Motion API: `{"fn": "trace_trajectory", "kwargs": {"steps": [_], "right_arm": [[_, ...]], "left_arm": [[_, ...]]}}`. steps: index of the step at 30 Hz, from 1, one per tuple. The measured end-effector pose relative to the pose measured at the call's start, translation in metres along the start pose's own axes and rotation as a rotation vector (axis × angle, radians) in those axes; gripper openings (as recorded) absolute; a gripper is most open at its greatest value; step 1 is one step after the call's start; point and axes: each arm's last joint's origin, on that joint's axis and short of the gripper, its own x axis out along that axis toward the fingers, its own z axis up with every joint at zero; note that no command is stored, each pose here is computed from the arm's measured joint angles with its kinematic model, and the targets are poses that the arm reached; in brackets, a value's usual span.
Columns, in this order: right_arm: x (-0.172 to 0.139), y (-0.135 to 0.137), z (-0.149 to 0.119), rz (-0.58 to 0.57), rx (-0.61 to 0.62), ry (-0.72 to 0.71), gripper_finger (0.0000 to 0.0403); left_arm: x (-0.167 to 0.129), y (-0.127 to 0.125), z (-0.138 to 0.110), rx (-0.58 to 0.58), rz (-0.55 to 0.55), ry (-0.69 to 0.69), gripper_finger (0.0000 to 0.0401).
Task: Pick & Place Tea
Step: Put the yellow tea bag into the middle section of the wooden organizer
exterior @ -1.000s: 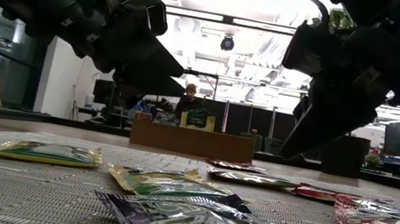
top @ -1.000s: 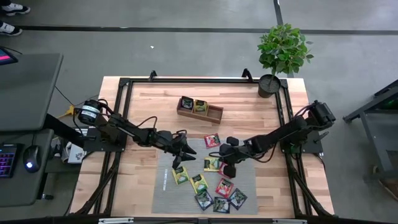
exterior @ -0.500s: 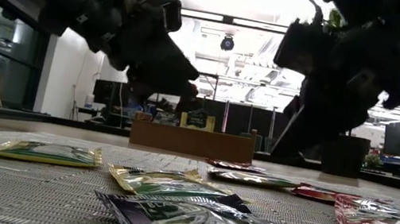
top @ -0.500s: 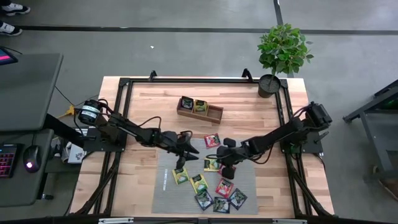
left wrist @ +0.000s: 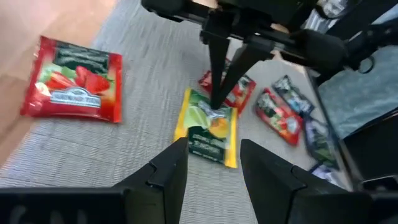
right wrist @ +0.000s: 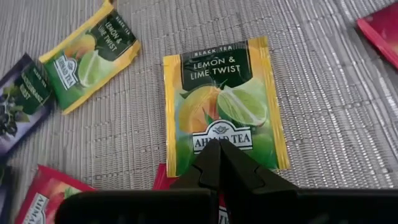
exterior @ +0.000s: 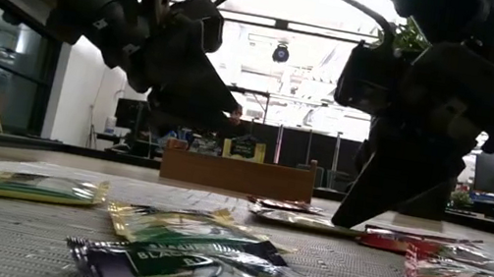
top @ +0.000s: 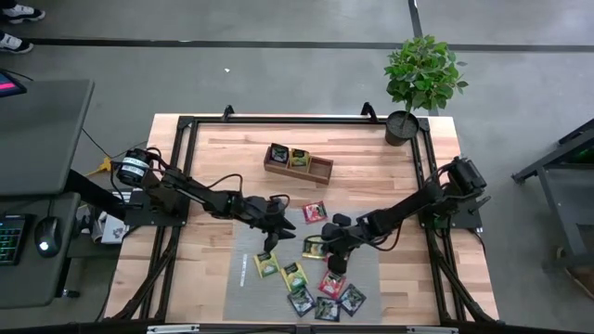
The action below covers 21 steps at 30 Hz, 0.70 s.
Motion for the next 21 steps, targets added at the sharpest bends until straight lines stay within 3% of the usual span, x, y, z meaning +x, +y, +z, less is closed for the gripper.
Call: {"fn": "trace_trajectory", "kwargs": {"steps": [6, 21], "right_arm": [[0.007, -0.009, 0.000, -0.018, 0.077, 0.019, 0.0000], [0.009, -0.015, 0.012, -0.019, 0.112, -0.082, 0.0000]], "left_arm": [[0.000, 0.000, -0.001, -0.100, 0.005, 0.006, 0.0146], [0.000, 0.003, -0.004, -0.131, 0.046, 0.027, 0.0146]]}}
